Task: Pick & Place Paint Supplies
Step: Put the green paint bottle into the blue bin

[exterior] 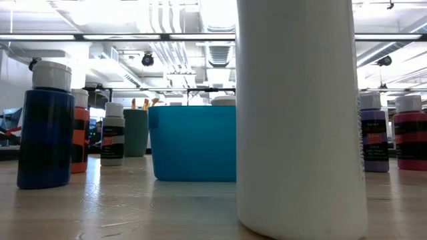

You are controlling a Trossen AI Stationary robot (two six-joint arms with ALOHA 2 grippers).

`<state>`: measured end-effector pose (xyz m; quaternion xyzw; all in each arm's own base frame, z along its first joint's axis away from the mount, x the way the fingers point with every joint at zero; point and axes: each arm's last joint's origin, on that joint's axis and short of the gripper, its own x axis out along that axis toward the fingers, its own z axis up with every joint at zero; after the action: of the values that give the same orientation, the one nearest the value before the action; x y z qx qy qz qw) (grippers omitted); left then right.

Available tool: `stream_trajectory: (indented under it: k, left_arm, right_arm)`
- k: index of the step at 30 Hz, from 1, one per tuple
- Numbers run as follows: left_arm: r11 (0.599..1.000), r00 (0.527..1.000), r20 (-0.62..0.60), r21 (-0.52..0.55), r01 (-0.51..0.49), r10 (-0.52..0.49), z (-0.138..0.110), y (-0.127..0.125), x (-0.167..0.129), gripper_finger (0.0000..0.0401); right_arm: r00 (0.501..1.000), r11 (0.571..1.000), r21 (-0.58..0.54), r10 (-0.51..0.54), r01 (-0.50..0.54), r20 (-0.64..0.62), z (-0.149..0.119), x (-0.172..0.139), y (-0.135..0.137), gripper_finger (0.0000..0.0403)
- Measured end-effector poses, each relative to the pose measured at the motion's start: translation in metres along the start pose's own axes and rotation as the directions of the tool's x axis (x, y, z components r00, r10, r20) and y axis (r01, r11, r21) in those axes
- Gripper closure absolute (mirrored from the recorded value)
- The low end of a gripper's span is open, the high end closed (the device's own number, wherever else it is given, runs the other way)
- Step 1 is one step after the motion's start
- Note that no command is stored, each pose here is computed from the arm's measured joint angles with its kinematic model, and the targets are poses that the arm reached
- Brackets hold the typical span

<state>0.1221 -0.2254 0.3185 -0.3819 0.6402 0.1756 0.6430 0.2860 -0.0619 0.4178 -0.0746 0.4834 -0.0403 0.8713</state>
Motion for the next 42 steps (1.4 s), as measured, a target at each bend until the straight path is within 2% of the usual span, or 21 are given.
stream_trajectory:
  k: [14,20,24,28,34,42]
  left_arm:
    - [0.987,0.985,0.083,0.070,0.146,-0.152,0.024,0.019,-0.040,0.0277]
    - [0.974,0.972,0.099,0.094,0.205,-0.214,0.044,0.027,-0.058,0.0277]
    - [0.960,0.959,0.126,0.153,0.233,-0.253,0.058,0.032,-0.069,0.0277]
    - [0.945,0.947,0.167,0.225,0.236,-0.276,0.073,0.036,-0.076,0.0277]
    - [0.931,0.930,0.250,0.314,0.187,-0.271,0.103,0.040,-0.083,0.0277]
    - [0.867,0.873,0.325,0.461,0.190,-0.364,0.138,0.039,-0.105,0.0277]
  right_arm:
    - [1.000,0.999,0.033,0.001,-0.001,0.000,0.000,0.000,0.000,0.0276]
    - [1.000,0.999,0.033,0.000,0.000,0.000,0.000,0.000,0.000,0.0268]
    - [1.000,0.999,0.036,0.001,-0.001,0.002,0.000,0.000,0.000,0.0275]
    - [0.999,0.998,0.053,0.023,-0.025,0.031,0.002,0.005,0.001,0.0290]
    - [0.975,0.983,0.032,0.178,-0.183,0.130,0.007,0.025,0.006,0.0311]
    - [0.973,0.978,0.032,0.199,-0.204,0.118,0.003,0.043,0.008,0.0320]
